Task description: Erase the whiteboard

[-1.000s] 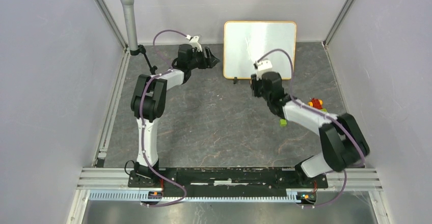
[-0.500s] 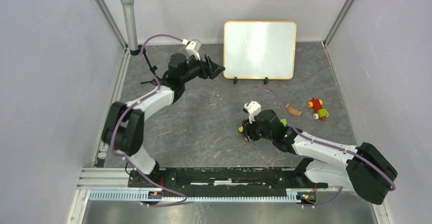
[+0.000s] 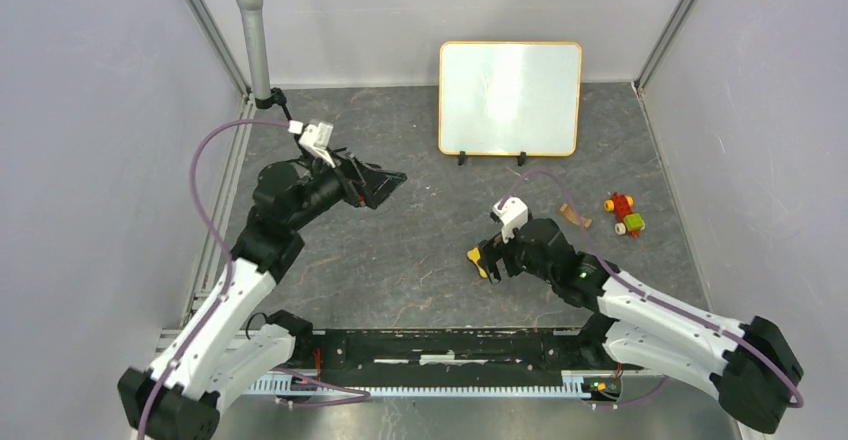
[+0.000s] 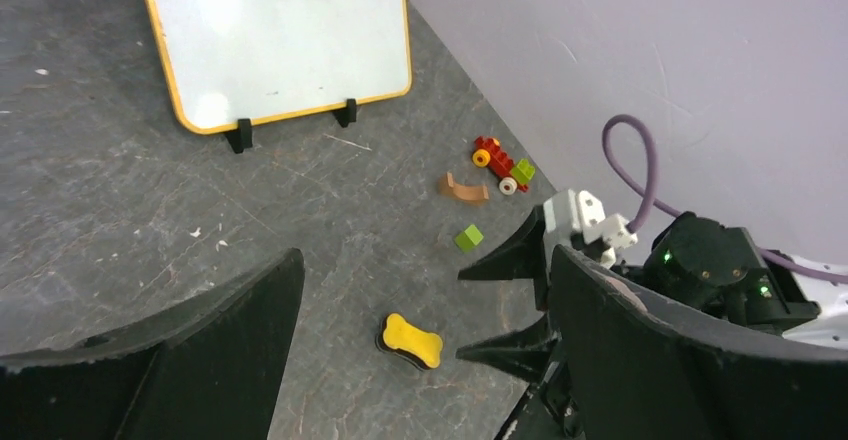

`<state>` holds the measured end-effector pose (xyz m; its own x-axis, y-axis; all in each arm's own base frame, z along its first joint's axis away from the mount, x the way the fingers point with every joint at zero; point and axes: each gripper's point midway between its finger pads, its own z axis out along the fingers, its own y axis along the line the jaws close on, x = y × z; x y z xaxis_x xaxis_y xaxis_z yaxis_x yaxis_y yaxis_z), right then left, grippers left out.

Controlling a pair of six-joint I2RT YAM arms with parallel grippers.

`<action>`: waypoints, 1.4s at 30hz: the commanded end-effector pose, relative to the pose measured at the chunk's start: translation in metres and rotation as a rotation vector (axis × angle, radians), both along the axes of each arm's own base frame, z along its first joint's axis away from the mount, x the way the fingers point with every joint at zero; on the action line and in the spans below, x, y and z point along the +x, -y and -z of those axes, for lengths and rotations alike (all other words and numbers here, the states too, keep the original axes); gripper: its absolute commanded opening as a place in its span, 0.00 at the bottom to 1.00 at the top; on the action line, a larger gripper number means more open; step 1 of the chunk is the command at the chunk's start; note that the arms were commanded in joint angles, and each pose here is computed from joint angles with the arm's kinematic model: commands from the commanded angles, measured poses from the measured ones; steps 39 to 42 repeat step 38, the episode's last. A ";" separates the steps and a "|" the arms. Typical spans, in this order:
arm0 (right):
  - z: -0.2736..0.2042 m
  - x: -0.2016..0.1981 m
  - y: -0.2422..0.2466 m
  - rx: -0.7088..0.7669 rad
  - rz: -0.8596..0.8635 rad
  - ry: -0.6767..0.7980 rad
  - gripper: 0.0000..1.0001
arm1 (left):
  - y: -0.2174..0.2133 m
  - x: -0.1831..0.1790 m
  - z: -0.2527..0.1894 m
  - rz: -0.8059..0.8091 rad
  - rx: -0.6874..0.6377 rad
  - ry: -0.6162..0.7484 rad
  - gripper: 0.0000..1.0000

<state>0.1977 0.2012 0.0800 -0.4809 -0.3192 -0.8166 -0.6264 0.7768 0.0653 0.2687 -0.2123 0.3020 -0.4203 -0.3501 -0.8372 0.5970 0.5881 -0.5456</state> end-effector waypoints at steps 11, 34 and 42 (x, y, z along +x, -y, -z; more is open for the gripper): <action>-0.209 0.023 0.074 0.115 0.301 0.449 0.98 | -0.074 -0.094 -0.112 -0.175 0.032 0.268 1.00; -0.296 -0.022 0.156 0.445 0.499 0.698 0.98 | -0.123 -0.143 -0.159 -0.351 -0.123 0.525 1.00; -0.289 -0.020 0.155 0.436 0.515 0.678 0.98 | -0.116 -0.135 -0.154 -0.331 -0.114 0.503 1.00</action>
